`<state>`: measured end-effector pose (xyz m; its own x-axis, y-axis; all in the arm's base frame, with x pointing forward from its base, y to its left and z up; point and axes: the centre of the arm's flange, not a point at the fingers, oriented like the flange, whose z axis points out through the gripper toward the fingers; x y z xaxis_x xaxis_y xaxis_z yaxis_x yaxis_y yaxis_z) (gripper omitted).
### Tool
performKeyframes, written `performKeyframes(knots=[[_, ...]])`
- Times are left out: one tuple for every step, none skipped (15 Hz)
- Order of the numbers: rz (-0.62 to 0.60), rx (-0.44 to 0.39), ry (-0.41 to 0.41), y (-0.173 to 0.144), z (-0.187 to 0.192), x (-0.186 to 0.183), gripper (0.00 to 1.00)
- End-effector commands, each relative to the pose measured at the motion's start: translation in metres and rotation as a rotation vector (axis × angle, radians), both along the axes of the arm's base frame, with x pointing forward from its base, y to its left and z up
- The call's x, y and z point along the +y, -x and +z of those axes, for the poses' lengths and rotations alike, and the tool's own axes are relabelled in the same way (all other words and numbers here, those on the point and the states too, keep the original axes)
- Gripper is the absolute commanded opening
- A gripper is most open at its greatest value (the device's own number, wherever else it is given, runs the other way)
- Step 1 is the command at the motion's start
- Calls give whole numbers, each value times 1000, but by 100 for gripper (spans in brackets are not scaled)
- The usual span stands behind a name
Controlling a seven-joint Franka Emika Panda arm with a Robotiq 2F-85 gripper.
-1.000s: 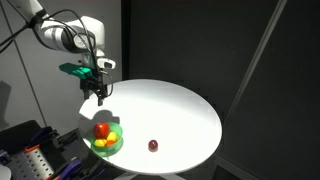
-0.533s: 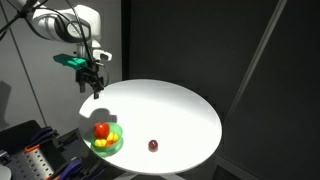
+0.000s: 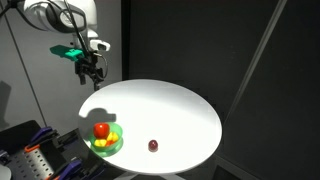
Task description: Pick up the red strawberry toy from the table and put it in the green bowl
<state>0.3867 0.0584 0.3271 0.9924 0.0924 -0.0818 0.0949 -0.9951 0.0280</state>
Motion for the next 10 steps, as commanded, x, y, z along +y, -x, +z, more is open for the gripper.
performKeyframes(knots=[[-45, -55, -18, 11, 17, 2, 100], [-57, -63, -22, 11, 20, 2, 100], [-68, -72, -24, 12, 22, 3, 100], [-80, -83, -25, 12, 24, 3, 100], [-89, -91, -25, 12, 27, 4, 100], [-96, -101, -24, 13, 29, 4, 100], [-104, -109, -24, 13, 31, 4, 100], [-108, -115, -25, 14, 33, 5, 100], [-113, -122, -25, 15, 35, 5, 100], [-114, -127, -26, 16, 36, 6, 100]])
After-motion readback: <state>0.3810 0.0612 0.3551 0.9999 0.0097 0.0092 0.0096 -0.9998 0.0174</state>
